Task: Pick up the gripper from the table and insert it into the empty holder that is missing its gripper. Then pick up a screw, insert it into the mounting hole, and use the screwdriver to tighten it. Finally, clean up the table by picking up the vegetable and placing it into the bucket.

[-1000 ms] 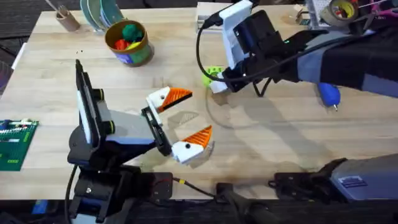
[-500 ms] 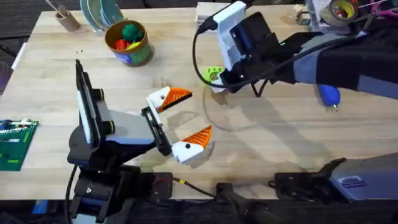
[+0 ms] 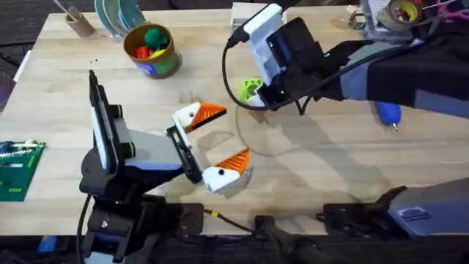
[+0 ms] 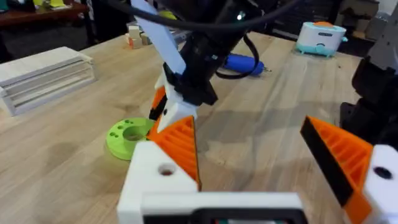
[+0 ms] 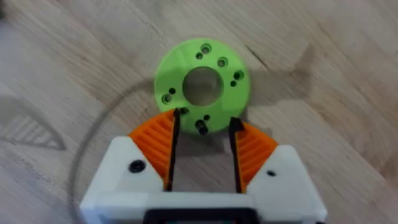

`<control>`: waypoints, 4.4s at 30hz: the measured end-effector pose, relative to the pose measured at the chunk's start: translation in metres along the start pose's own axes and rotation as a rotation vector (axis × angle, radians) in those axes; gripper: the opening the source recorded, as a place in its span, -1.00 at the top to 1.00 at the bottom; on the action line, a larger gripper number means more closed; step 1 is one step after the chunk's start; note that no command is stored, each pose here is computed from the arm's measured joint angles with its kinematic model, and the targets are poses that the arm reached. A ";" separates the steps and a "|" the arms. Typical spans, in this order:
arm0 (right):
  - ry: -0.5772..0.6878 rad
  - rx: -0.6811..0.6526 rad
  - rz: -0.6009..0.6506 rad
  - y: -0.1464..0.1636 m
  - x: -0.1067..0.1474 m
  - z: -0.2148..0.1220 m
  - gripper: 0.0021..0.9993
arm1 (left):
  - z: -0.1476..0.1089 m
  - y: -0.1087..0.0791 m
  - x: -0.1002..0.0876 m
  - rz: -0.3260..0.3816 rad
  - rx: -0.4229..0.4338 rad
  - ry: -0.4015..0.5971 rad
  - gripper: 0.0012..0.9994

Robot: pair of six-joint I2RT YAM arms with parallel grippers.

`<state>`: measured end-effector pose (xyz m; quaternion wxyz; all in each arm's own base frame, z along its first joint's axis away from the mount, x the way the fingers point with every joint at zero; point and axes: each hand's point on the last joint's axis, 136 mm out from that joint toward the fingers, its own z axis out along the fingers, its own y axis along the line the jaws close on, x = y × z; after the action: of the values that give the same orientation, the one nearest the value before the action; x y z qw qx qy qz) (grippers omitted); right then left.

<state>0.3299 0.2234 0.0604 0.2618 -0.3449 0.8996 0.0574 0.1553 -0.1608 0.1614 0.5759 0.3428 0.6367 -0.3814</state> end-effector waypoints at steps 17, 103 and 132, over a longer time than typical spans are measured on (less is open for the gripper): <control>0.009 0.005 -0.004 -0.001 0.002 0.003 0.67 | 0.000 0.000 0.000 0.000 0.000 0.000 -0.99; 0.037 -0.039 -0.274 0.017 -0.073 -0.119 0.99 | 0.000 0.000 0.000 0.000 0.000 0.000 -0.98; -0.117 -0.239 -0.611 0.184 -0.102 -0.177 0.99 | 0.000 0.000 0.000 0.000 0.000 0.000 -0.98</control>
<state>0.1974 0.3717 0.2501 0.2758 -0.6232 0.7248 0.1010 0.1552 -0.1608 0.1614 0.5759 0.3427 0.6367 -0.3814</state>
